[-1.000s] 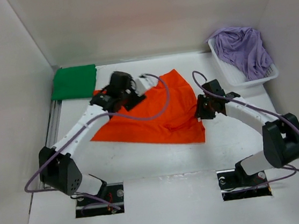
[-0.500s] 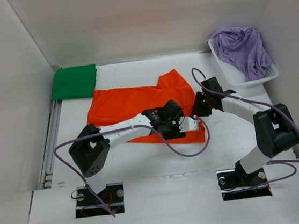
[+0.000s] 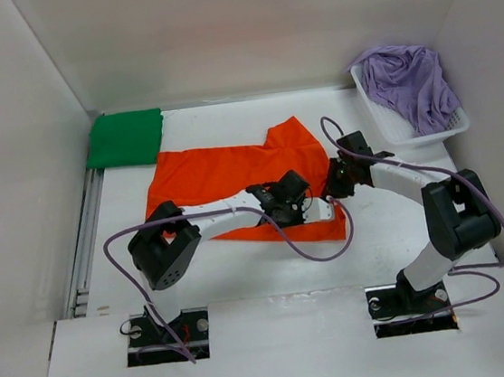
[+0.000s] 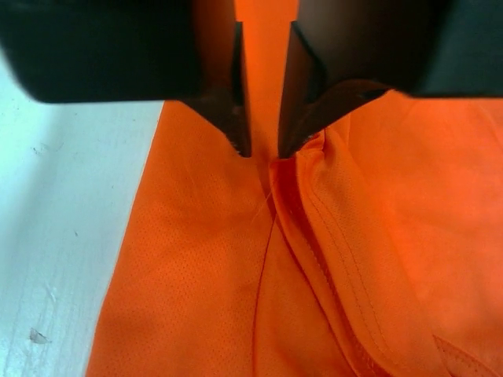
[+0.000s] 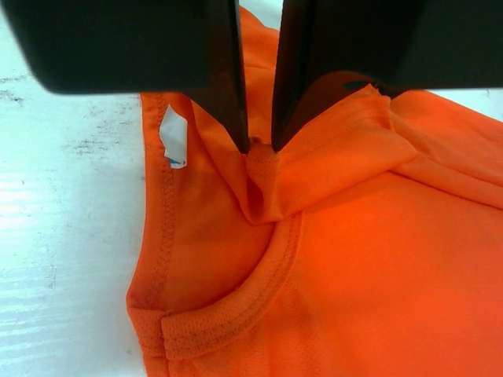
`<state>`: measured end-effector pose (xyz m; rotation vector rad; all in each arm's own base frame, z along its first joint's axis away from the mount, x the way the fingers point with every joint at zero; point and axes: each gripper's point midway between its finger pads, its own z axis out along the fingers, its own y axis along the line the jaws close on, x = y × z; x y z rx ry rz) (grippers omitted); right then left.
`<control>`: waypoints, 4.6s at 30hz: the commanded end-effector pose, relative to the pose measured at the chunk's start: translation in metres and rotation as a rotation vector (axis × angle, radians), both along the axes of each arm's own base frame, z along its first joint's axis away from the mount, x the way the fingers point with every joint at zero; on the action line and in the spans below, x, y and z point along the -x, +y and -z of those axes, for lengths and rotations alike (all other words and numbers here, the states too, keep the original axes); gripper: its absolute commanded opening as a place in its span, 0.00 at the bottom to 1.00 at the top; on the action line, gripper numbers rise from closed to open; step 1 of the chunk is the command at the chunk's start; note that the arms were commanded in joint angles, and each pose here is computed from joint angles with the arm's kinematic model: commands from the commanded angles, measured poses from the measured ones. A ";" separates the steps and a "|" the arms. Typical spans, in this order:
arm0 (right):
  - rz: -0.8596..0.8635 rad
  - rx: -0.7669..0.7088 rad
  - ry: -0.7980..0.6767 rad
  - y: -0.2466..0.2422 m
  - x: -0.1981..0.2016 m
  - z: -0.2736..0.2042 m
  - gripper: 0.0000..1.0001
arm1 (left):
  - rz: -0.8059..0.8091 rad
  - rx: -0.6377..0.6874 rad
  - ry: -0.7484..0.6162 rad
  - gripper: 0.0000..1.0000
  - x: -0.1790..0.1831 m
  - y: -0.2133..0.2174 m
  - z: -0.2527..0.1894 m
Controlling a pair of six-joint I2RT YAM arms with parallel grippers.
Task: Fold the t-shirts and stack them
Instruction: Fold the flattened tshirt in 1/3 of the way
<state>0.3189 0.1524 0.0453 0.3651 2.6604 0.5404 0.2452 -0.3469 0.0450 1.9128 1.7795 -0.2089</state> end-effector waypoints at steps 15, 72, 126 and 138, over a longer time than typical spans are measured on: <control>0.000 -0.043 -0.081 0.010 -0.030 -0.028 0.10 | -0.156 0.130 -0.019 0.02 -0.055 -0.011 -0.030; 0.066 -0.073 -0.080 0.014 -0.074 -0.027 0.23 | -0.480 0.187 0.223 0.19 -0.103 0.025 -0.010; 0.052 0.026 0.131 -0.012 0.110 0.022 0.07 | -1.298 -0.006 0.376 0.03 -0.042 0.390 0.025; 0.056 0.026 0.189 -0.017 0.148 -0.003 0.05 | -1.290 -0.080 0.409 0.01 0.041 0.399 -0.016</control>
